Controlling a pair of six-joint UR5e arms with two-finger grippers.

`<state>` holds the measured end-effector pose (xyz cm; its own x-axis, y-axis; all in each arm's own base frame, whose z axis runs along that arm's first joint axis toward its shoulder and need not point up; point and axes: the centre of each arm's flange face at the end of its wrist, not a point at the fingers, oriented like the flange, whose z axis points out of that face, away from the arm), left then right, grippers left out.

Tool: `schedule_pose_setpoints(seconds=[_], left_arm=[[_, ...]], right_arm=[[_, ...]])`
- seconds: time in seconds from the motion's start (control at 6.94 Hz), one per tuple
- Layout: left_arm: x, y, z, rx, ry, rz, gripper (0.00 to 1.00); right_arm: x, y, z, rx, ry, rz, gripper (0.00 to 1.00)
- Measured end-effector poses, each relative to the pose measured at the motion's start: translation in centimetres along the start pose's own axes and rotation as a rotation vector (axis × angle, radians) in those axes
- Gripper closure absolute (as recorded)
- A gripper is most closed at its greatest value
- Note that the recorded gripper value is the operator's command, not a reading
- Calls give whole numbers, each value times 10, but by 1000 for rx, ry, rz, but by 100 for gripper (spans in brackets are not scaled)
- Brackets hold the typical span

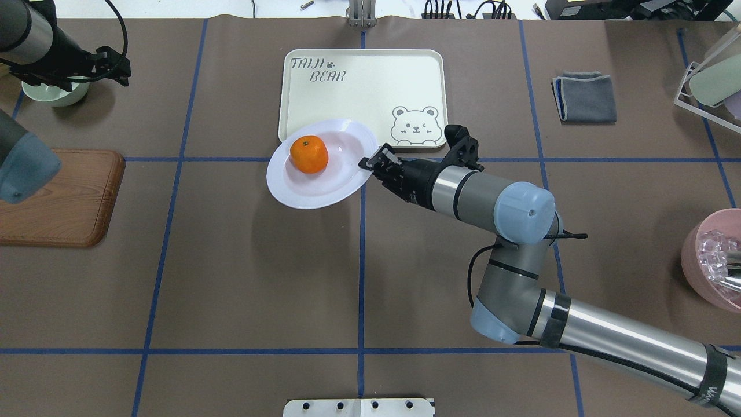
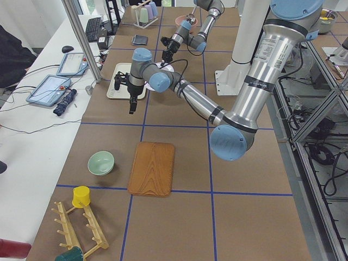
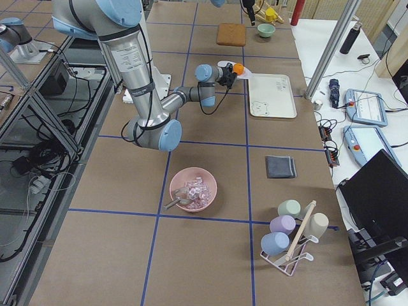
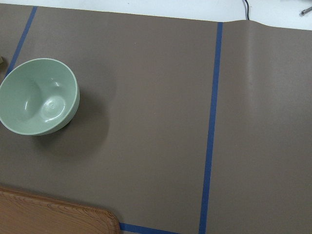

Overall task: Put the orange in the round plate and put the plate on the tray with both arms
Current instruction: 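Lift the plate with the orange and carry it onto the cream tray, then release the plate and raise the right gripper away from the tray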

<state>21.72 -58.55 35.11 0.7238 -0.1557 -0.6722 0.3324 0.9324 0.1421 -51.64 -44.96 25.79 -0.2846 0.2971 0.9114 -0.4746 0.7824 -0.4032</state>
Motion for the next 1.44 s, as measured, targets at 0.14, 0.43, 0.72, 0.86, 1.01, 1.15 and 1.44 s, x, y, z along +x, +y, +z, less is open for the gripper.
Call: schedule_pose_setpoints(seconds=[0.14, 0.43, 0.72, 0.86, 1.01, 1.15, 1.44], left_arm=[[1, 0, 0, 0, 1, 1, 2], [4, 0, -2, 0, 4, 3, 2], [5, -1, -1, -3, 1, 1, 2], [4, -1, -1, -3, 0, 1, 2], [4, -1, -1, -3, 1, 0, 2], [3, -1, -1, -4, 1, 0, 2], [2, 0, -2, -3, 0, 0, 2]], right_arm=[[-6, -26, 8, 67, -8, 6, 100], [-14, -74, 41, 197, 3, 18, 100], [-14, -113, 74, 277, 49, 28, 100], [-10, -122, 86, 296, 71, 28, 100], [-4, -127, 94, 309, 92, 28, 100], [0, -130, 99, 316, 106, 27, 1], [7, -137, 98, 311, 147, -17, 0]])
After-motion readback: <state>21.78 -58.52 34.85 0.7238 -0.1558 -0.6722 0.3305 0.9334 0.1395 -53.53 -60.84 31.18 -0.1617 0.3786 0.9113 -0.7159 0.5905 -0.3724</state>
